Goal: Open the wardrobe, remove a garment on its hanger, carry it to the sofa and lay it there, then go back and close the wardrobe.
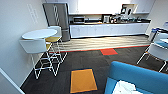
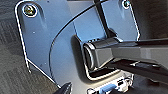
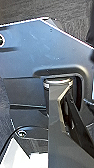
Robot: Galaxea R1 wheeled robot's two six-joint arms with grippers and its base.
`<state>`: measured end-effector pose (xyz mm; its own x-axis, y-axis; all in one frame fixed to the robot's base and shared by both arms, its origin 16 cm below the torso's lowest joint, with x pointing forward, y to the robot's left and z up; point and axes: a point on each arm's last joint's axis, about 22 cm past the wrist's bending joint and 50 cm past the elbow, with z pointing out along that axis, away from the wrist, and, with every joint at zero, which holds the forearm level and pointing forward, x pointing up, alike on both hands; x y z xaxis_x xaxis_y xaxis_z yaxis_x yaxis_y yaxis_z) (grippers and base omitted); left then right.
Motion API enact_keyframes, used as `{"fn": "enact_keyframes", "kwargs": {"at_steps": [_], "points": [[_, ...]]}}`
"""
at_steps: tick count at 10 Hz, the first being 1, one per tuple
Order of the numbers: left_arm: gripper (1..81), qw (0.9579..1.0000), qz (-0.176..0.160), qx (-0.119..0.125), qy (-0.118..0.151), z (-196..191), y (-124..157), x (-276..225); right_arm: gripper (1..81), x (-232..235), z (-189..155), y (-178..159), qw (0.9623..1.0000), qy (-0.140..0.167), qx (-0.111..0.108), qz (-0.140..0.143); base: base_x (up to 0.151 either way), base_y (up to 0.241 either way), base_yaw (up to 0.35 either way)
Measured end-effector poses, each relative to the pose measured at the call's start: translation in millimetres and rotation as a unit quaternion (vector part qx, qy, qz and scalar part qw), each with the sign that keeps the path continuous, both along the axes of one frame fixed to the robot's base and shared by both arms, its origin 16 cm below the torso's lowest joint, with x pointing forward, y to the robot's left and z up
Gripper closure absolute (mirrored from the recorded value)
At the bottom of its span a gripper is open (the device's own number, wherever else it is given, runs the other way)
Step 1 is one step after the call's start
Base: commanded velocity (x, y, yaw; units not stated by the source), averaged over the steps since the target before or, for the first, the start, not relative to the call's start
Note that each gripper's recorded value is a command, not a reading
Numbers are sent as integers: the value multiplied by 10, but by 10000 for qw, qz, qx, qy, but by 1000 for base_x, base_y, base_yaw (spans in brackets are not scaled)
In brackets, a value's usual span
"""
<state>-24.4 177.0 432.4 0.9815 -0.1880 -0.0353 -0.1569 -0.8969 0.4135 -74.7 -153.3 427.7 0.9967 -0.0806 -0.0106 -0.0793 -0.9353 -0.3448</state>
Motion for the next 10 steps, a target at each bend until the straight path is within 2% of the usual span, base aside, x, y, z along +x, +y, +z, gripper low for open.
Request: {"fn": "enact_keyframes", "kwargs": {"at_steps": [3,6,10], "points": [[10,10000,-8,8,6,6,5,-38,10,-108,13,0,10000,68,1,15,0,0,286],[10,9995,0,0,-318,19,0,228,10,186,-15,-11,9996,-271,-11,13,0,0,286],[10,9995,-7,8,-312,23,3,191,10,159,-16,-18,9996,-269,-18,22,0,0,286]]}}
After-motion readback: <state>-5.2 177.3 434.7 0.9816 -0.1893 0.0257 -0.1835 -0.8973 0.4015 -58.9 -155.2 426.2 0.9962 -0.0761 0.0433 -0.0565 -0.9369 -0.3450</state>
